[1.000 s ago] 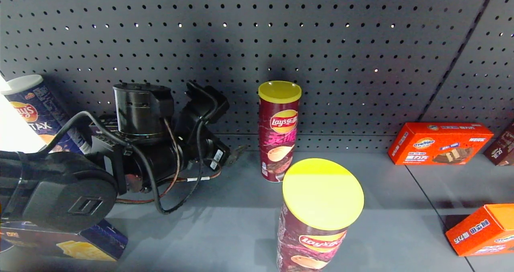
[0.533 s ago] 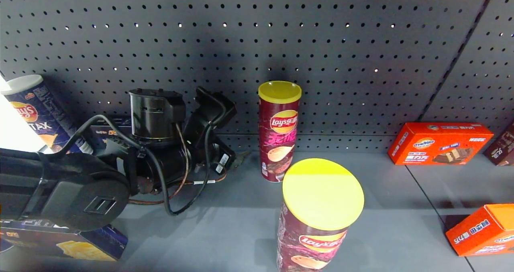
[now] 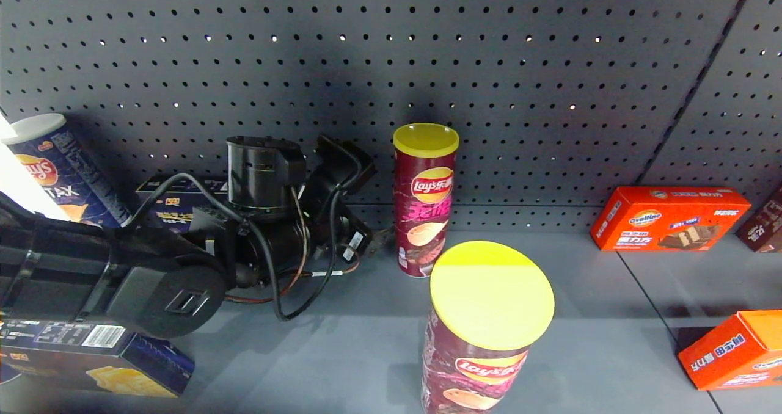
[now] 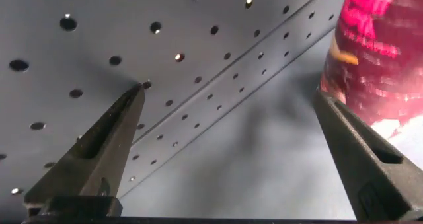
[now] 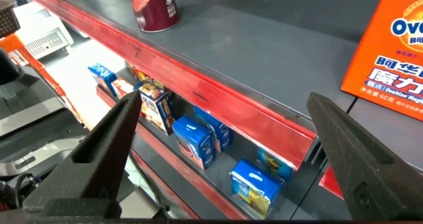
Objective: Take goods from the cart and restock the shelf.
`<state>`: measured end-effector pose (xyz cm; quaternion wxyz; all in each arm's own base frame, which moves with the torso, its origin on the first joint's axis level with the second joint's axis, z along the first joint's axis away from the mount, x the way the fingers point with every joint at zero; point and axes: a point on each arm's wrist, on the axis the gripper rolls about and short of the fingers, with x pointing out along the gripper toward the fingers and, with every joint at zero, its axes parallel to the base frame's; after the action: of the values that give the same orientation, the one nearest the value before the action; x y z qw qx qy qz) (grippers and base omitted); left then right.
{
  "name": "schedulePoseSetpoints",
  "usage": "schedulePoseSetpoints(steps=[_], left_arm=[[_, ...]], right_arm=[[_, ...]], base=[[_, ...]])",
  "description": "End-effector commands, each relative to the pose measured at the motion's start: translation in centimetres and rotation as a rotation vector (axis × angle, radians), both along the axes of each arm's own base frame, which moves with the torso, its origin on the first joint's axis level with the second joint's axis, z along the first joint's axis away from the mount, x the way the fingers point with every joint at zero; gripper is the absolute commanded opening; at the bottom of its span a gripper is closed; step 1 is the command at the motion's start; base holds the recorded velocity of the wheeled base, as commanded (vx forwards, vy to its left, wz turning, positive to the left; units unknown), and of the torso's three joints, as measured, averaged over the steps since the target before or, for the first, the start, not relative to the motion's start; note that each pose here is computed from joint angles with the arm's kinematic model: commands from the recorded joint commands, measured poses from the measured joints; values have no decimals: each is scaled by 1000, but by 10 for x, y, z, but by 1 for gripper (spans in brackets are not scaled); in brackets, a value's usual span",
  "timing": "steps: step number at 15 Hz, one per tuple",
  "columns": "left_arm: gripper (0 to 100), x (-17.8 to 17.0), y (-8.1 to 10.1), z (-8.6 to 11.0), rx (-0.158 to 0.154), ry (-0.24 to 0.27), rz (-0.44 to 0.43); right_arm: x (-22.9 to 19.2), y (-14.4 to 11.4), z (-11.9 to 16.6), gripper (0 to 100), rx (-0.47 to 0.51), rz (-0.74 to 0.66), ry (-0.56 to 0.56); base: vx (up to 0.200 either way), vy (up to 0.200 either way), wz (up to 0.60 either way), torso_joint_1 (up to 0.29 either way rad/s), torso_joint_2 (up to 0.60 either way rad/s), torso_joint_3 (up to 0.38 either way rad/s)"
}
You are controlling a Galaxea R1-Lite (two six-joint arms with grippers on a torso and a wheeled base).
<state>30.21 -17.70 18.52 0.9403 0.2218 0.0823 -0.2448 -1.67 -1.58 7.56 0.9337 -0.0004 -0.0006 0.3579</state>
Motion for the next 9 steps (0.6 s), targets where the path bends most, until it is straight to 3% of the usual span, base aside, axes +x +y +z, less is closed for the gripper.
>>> schedulePoseSetpoints(steps=[1,9], left_arm=[[100,1,-5,-4,5,9,-8],[100,1,-12,-7,3,13,-21]], right_arm=[[0,0,0,100,-2,0,2],[0,0,0,100,-3,0,1]], base=[[0,0,0,0,0,0],[0,0,0,0,0,0]])
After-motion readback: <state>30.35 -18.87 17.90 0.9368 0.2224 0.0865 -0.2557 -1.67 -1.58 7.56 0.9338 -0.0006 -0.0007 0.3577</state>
